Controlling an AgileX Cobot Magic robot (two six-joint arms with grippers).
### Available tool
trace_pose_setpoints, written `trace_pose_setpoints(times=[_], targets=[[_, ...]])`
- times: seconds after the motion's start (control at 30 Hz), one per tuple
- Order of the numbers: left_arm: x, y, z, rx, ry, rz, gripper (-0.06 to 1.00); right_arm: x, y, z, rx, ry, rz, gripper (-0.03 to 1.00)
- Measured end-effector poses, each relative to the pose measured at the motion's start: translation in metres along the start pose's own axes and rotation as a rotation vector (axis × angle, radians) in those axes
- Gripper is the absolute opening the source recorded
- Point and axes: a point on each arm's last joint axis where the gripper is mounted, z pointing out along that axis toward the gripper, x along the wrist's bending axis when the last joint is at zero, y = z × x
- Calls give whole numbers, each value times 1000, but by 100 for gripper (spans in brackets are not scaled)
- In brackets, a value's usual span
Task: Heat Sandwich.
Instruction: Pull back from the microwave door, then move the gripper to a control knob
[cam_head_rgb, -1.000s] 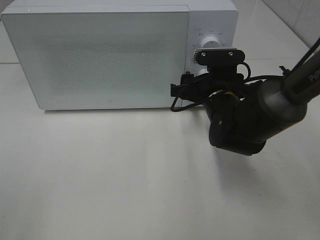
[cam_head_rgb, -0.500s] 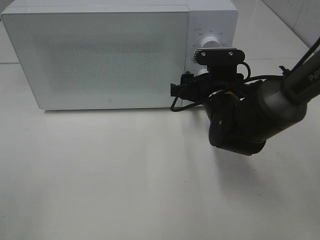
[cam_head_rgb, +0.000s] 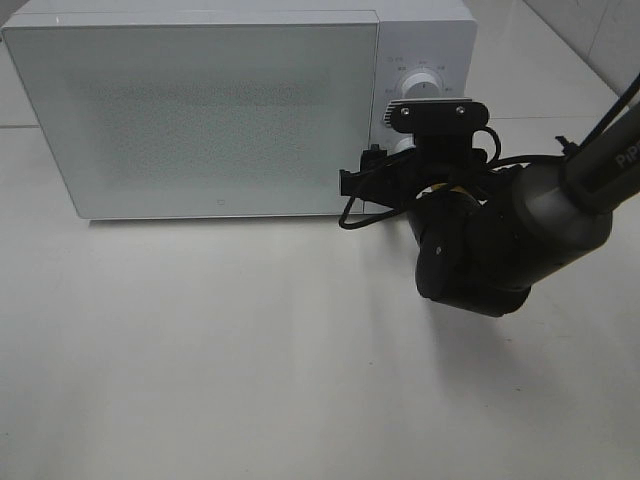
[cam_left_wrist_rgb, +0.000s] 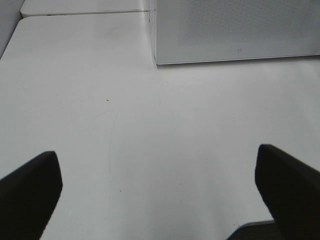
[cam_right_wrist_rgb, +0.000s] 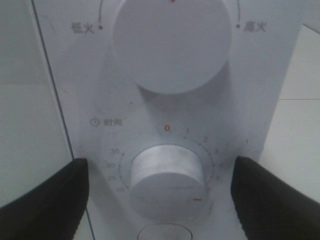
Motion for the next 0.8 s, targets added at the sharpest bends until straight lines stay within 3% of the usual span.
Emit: trace_pose_setpoints(times=[0.4, 0.57, 0.7, 0.8], targets=[[0, 0, 0, 0, 0, 0, 97, 0, 0, -1, -8, -3, -2, 75], [0, 0, 0, 0, 0, 0, 97, 0, 0, -1, -9, -3, 0, 67], [0, 0, 0, 0, 0, 0, 97, -1, 1, -1, -14, -14, 23, 44], [0, 0, 0, 0, 0, 0, 97, -1, 1, -1, -14, -14, 26, 44]])
